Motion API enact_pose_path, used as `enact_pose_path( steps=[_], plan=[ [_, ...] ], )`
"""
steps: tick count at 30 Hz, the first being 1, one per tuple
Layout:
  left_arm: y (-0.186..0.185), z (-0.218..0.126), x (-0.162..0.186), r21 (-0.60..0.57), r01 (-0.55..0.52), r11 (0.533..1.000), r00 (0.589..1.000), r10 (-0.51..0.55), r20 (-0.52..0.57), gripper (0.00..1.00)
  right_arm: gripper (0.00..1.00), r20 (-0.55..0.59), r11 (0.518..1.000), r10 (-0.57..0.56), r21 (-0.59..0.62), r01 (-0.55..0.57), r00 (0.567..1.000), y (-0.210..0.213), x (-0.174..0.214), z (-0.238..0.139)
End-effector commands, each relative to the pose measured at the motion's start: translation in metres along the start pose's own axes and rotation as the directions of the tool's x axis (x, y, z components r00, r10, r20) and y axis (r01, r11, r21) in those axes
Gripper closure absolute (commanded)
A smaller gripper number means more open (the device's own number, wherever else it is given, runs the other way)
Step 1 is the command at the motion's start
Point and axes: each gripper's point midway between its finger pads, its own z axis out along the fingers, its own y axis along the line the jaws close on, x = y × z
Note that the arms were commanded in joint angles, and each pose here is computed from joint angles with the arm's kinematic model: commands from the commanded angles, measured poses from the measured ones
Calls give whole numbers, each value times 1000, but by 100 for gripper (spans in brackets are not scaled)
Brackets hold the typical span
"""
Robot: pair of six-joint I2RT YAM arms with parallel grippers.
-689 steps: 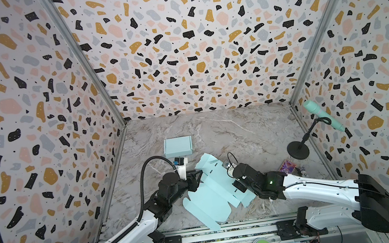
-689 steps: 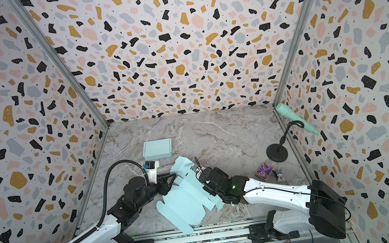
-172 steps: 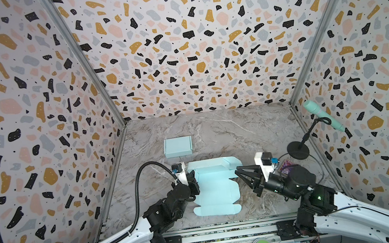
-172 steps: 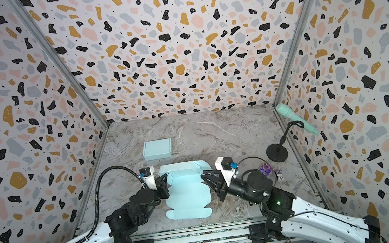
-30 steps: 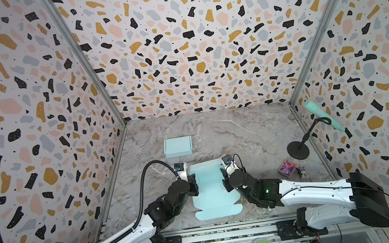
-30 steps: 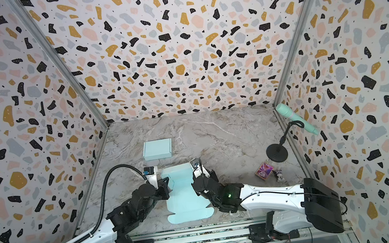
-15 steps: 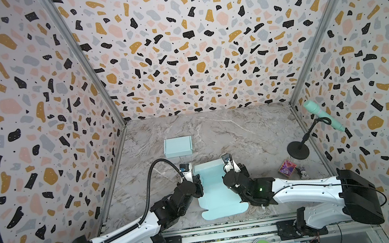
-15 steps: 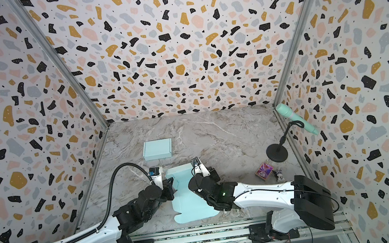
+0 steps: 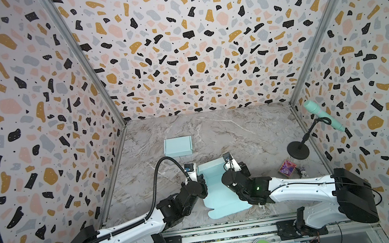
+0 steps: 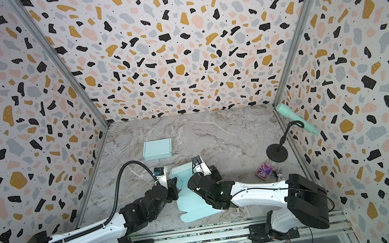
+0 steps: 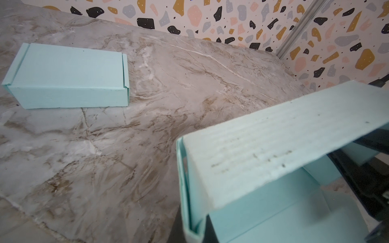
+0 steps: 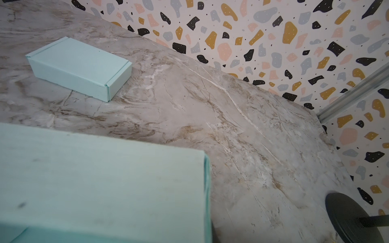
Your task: Fold the paper box
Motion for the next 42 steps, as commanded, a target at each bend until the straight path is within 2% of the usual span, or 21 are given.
enact_pose_path(
  steps=[1, 3, 6, 14, 18, 21, 30, 36, 39, 42],
  plan=[
    [-31, -7, -31, 110, 52, 993, 995, -61, 82, 100, 92, 2, 1000, 4, 29, -4, 1000, -11, 1, 0],
    [-32, -7, -30, 113, 54, 992, 995, -63, 81, 100, 93, 2, 999, 11, 32, -11, 1000, -13, 2, 0],
    [-33, -6, -27, 115, 51, 992, 995, -60, 76, 100, 100, 8, 1000, 18, 25, -18, 1000, -12, 4, 1],
    [-32, -4, -27, 103, 50, 993, 995, -58, 79, 100, 100, 30, 998, 16, 59, -18, 999, -23, 4, -4],
    [-32, -1, -25, 92, 42, 995, 996, -48, 71, 100, 87, 59, 999, 44, 16, -45, 997, -22, 0, -14],
    [-31, 0, -23, 88, 40, 995, 996, -47, 70, 100, 81, 67, 996, 83, -35, -81, 994, -21, -2, -23],
    [-23, 5, -18, 41, 39, 998, 997, -42, 69, 100, 74, 50, 968, 195, -171, -183, 980, -21, 2, -47],
    [-22, 7, -14, 34, 40, 999, 997, -42, 60, 100, 74, 36, 951, 220, -231, -206, 975, -15, 6, -58],
    [-21, 7, -15, 31, 43, 999, 997, -44, 63, 100, 69, 29, 940, 218, -274, -202, 975, -9, 10, -63],
    [-21, 7, -14, 29, 41, 999, 997, -43, 61, 100, 69, 14, 942, 222, -261, -210, 975, -14, 17, -64]
  ],
)
